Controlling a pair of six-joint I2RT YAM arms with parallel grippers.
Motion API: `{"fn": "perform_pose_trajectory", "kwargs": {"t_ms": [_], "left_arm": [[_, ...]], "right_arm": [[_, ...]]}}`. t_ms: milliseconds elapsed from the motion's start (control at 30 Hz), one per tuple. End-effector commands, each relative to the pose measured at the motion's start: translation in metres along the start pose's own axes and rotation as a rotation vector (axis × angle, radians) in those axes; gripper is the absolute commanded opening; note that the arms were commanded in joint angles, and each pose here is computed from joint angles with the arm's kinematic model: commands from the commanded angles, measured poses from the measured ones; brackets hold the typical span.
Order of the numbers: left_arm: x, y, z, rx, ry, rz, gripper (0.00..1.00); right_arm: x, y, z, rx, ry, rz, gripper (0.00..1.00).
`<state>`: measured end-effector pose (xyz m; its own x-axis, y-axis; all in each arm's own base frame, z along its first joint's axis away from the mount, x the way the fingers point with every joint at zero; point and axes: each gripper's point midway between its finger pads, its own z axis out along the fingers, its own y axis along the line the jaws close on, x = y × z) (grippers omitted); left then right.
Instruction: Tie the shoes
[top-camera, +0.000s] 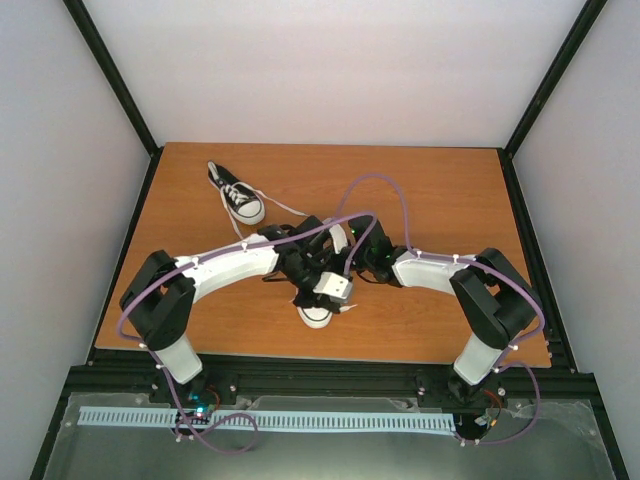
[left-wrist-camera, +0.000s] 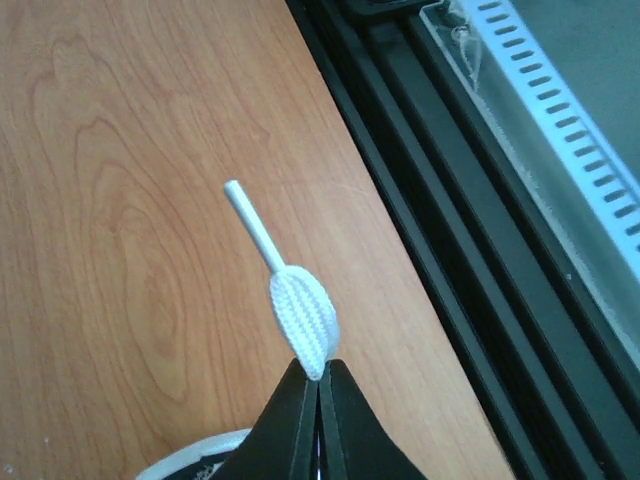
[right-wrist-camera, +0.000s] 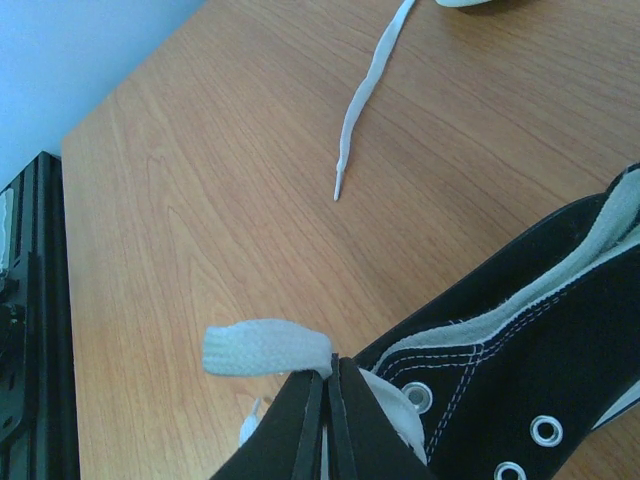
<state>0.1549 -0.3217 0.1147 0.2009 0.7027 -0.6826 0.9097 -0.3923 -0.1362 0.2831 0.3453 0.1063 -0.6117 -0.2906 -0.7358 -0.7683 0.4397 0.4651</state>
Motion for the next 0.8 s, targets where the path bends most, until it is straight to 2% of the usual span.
{"fn": "perform_pose_trajectory", "kwargs": {"t_ms": [0,100,267,300,467,567,667,767], "left_arm": [[-0.011,0.031,0.004,-0.148,0.001,0.047,0.04],[-0.008,0.047,0.003,-0.225,0.021,0.025,0.11],[-0.008,0.036,-0.006,-0.2,0.059,0.028,0.42],[-0.009,0.032,-0.009,-0.191,0.062,0.033,0.44],[-0.029,0.007,-0.03,-0.15,0.009,0.046,0.44],[-0.045,-0.002,-0.064,-0.144,-0.113,0.016,0.42],[-0.031,0.02,-0.115,-0.235,-0.232,-0.117,0.42],[0.005,0.048,-0.138,-0.328,-0.244,-0.291,0.43]], "right_arm": [[-0.005,-0.001,0.0,0.001,-0.01,-0.005,0.03],[-0.004,-0.002,0.0,0.003,-0.004,-0.005,0.03],[-0.002,-0.002,0.001,-0.001,-0.002,-0.007,0.03],[-0.002,-0.003,0.001,0.0,0.001,-0.007,0.03],[-0.001,-0.003,0.003,-0.006,0.006,-0.006,0.03],[-0.002,-0.002,0.003,-0.016,0.0,0.004,0.03],[-0.001,-0.002,0.005,-0.017,-0.009,0.026,0.03],[-0.001,-0.002,0.006,-0.004,-0.037,0.043,0.03]]}}
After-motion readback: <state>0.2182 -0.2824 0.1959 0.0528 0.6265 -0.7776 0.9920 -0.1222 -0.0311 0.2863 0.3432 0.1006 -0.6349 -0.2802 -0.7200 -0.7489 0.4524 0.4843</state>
